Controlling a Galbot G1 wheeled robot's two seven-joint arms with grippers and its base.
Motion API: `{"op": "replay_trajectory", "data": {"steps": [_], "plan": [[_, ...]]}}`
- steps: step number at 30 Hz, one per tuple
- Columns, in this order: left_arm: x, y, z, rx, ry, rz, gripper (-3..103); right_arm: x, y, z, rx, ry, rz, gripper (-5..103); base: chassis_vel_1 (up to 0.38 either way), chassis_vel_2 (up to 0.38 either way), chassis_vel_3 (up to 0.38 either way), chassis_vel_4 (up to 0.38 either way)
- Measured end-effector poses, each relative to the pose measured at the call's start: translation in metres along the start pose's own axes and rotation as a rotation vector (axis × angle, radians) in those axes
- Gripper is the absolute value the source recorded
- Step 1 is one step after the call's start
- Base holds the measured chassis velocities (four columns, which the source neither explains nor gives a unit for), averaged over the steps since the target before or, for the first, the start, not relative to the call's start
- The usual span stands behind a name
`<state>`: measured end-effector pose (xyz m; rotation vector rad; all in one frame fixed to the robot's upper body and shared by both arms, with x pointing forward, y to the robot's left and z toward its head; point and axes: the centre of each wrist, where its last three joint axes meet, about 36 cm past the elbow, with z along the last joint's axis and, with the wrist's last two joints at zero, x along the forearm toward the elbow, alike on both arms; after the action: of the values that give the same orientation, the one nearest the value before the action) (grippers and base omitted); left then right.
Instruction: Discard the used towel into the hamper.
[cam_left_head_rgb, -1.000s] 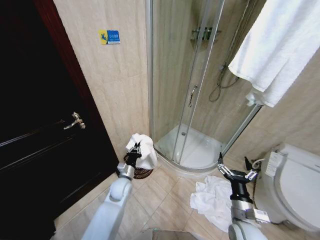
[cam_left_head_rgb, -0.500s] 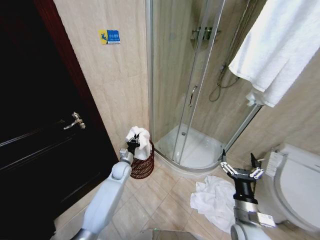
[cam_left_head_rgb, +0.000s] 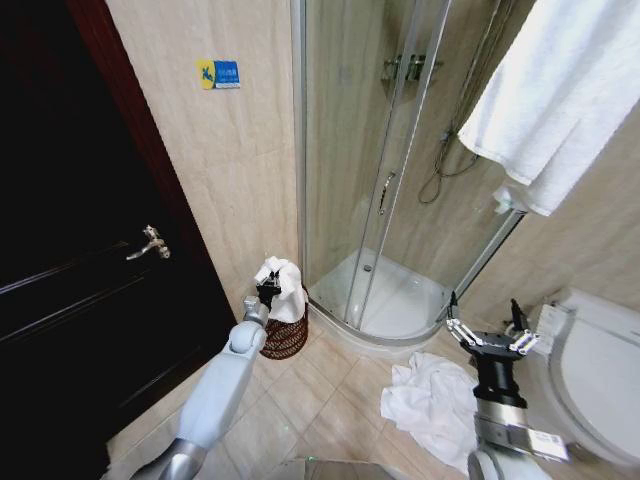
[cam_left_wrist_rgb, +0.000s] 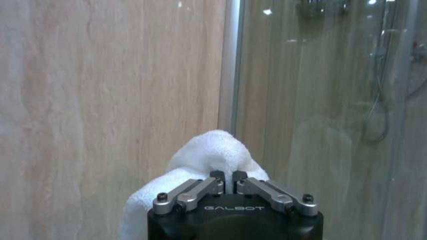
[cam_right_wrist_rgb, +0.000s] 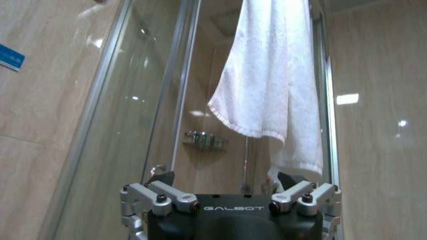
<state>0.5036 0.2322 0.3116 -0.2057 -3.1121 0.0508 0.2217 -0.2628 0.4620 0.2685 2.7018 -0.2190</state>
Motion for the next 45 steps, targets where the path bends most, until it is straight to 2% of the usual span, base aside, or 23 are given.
{"op": "replay_trajectory", "data": {"steps": [3,8,15,21,24,32,45], "plan": [[-0.004,0.0,0.004,-0.004,0.012,0.003,5,-0.002,0.0,-0.006,0.035,-0.031,0.007,100,-0.1,0.11,0.109,-0.122],[-0.011,0.0,0.009,-0.007,0.03,0.008,5,-0.004,0.001,-0.014,0.043,-0.061,0.003,100,-0.071,0.096,0.058,-0.089],[-0.027,-0.003,0.024,-0.012,0.087,0.005,5,-0.007,-0.002,-0.027,0.056,-0.101,0.001,100,0.0,0.0,0.0,0.0],[-0.047,-0.005,0.046,-0.022,0.172,0.0,5,-0.008,-0.004,-0.029,0.069,-0.134,0.002,100,0.004,-0.007,-0.009,0.006],[-0.056,-0.004,0.051,-0.028,0.187,-0.013,5,-0.008,-0.003,-0.032,0.064,-0.142,-0.002,100,0.0,0.0,0.0,0.0],[-0.073,-0.007,0.056,-0.025,0.188,-0.06,5,-0.01,-0.004,-0.04,0.064,-0.145,0.0,100,0.0,0.0,0.0,0.0],[-0.074,-0.006,0.057,-0.045,0.192,-0.08,5,-0.012,-0.004,-0.045,0.062,-0.18,-0.004,100,-0.042,0.038,0.04,-0.043]]}}
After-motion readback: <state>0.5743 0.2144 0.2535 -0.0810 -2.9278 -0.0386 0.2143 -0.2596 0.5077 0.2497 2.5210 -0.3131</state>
